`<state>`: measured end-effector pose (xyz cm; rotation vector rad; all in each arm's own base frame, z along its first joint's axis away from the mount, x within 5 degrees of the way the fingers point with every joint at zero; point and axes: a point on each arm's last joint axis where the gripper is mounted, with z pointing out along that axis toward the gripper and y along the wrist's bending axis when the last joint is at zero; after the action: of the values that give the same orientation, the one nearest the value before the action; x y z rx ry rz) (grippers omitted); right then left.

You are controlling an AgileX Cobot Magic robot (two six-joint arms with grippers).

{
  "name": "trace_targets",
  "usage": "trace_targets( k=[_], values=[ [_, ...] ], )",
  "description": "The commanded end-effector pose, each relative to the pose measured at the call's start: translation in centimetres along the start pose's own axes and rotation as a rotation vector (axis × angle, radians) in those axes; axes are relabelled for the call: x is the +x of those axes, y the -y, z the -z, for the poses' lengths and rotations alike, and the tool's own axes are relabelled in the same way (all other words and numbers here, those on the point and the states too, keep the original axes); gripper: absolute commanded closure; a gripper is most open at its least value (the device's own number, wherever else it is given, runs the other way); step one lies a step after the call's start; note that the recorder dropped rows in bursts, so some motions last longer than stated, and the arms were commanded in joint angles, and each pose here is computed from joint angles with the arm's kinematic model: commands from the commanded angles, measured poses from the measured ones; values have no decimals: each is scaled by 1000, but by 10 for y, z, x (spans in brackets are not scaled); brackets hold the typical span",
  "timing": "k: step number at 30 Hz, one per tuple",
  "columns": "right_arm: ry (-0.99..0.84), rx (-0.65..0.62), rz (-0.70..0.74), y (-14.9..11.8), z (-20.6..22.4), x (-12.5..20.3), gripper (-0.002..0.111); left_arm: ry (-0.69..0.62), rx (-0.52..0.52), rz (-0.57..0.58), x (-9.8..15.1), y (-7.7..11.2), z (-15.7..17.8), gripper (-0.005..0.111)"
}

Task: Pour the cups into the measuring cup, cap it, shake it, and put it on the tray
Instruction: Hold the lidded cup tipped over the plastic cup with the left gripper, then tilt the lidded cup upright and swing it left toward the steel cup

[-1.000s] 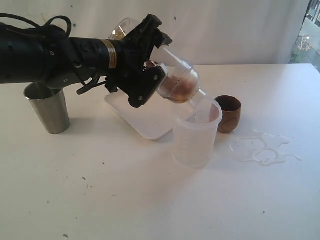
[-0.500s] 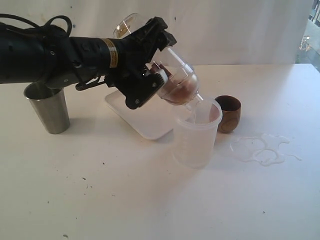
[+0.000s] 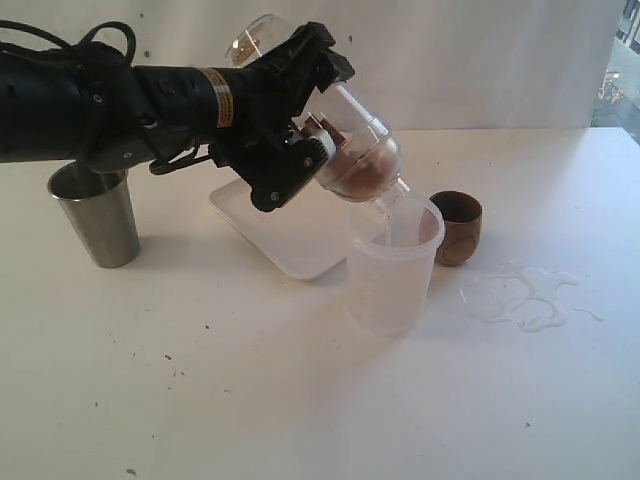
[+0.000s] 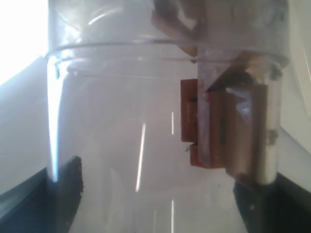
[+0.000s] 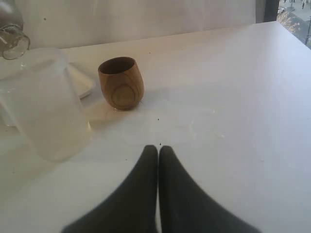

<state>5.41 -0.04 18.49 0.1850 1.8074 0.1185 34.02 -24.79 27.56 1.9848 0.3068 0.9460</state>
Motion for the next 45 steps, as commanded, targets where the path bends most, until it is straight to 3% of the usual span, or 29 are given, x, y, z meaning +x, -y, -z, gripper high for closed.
trace_targets(
  k=[1, 22, 29, 34, 37, 45],
  values=[
    [8, -5, 1, 0, 0, 1, 108, -16, -72, 34, 5, -14, 7, 107],
    [8, -5, 1, 0, 0, 1, 108, -17, -72, 25, 5, -14, 7, 107],
    [8, -5, 1, 0, 0, 1, 108, -28, -90, 104, 6, -16, 7, 107],
    [8, -5, 1, 0, 0, 1, 108, -53, -128, 279, 9, -18, 8, 107],
    [8, -5, 1, 0, 0, 1, 108, -69, -142, 518, 12, -18, 8, 107],
    [8, -5, 1, 0, 0, 1, 108, -42, -143, 1026, 12, -16, 8, 107]
  ],
)
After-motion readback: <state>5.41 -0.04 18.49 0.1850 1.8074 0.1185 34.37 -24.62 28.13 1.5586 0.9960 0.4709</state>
